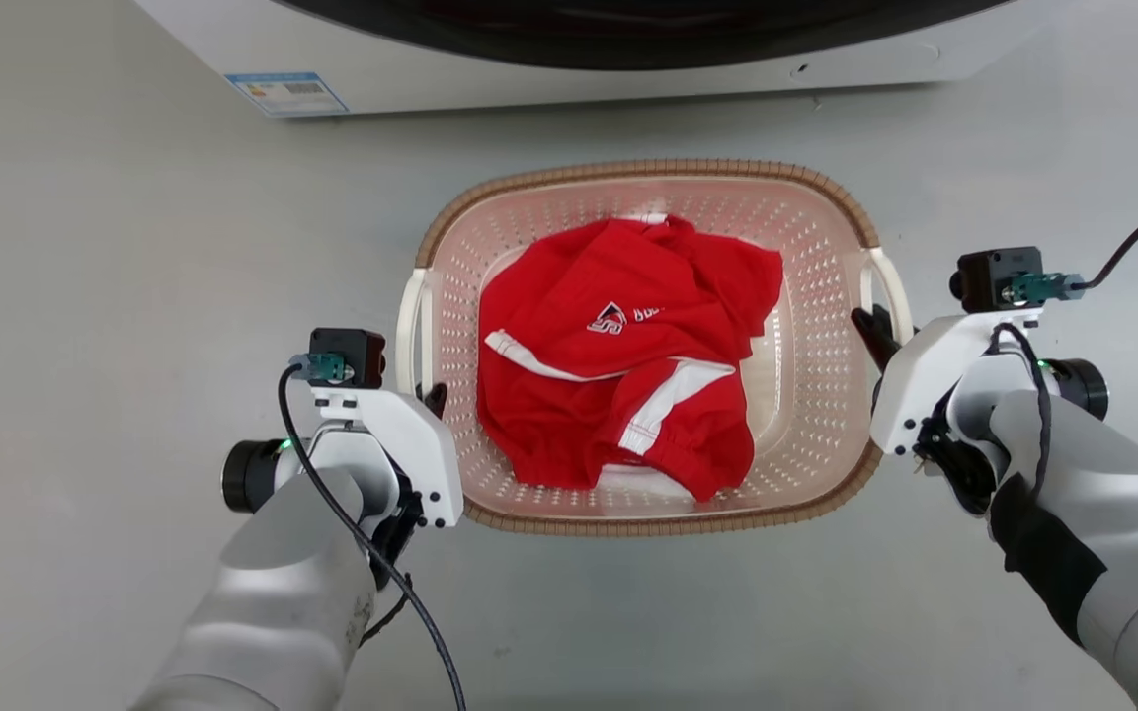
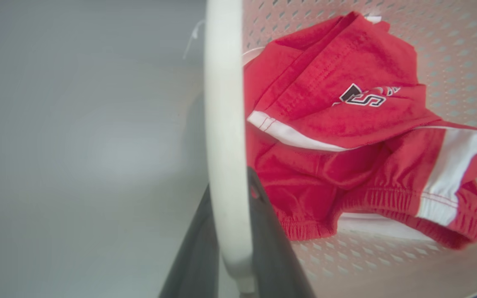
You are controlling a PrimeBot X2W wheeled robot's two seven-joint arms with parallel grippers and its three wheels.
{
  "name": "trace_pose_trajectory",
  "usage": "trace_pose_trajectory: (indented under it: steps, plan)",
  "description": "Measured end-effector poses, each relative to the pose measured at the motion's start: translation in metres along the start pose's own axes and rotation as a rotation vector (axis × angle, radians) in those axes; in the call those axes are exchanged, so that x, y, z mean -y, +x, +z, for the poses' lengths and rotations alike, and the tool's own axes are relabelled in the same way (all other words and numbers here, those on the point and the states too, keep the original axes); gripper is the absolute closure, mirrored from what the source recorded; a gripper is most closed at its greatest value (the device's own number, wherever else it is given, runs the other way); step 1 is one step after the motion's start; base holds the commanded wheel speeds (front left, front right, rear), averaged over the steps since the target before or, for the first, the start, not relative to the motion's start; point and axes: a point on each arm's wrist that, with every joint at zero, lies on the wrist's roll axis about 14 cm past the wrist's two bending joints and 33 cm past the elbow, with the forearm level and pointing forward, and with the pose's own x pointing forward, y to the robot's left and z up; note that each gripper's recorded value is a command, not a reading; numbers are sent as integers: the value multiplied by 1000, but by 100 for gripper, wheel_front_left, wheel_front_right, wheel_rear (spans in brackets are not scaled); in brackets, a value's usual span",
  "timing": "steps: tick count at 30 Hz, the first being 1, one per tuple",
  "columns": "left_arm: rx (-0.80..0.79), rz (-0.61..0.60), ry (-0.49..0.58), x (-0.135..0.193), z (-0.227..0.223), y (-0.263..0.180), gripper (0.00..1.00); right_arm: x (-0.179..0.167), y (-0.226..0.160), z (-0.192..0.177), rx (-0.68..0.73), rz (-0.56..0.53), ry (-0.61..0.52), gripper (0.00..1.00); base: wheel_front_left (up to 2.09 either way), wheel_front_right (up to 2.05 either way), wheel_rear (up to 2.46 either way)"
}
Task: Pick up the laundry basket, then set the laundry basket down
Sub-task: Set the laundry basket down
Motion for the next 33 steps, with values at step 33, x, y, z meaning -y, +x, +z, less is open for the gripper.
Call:
trace_pose_trajectory:
  steps: [33]
  plan:
    - [38, -1, -37, -24, 3, 79, 100, 54, 81, 9, 62, 18, 41, 100, 0, 0, 0]
